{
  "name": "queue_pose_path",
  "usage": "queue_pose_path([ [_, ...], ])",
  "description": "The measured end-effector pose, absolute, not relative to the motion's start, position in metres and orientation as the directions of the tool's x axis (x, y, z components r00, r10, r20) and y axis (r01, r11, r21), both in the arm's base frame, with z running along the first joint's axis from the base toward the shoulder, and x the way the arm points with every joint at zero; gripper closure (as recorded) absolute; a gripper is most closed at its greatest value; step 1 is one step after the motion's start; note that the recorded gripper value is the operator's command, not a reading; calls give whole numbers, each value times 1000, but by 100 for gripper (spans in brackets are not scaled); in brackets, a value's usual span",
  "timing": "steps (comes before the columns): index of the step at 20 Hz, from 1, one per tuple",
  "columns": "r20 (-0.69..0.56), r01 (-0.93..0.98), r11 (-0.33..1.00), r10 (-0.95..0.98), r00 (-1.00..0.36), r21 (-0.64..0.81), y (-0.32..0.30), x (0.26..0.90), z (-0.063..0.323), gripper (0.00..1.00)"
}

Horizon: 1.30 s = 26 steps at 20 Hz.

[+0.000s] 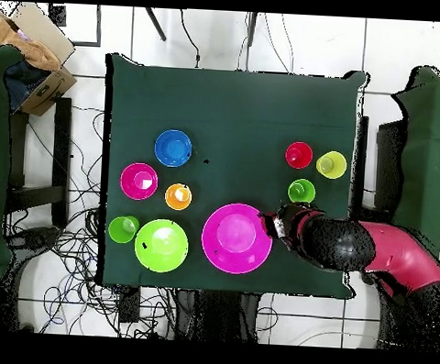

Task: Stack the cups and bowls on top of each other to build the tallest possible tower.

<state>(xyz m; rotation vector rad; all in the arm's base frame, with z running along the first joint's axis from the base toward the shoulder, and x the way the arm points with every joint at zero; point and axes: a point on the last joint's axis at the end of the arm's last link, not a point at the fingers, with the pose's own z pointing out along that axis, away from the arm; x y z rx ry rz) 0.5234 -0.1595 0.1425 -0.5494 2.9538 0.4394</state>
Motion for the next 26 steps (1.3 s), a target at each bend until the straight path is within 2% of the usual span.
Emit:
queue_pose_path([
  [8,-141,-410,880,-386,-912,239,-140,522,147,0],
  [14,-72,-606,793,-602,-795,65,-124,509,114,0],
  [18,-25,-760,648,-762,-647,-62,-102,501,93,0],
  [21,-18,-796,596,-802,-598,-102,-96,500,88,0],
  [26,-23,-794,594,-802,-596,-127,-103,499,87,0],
])
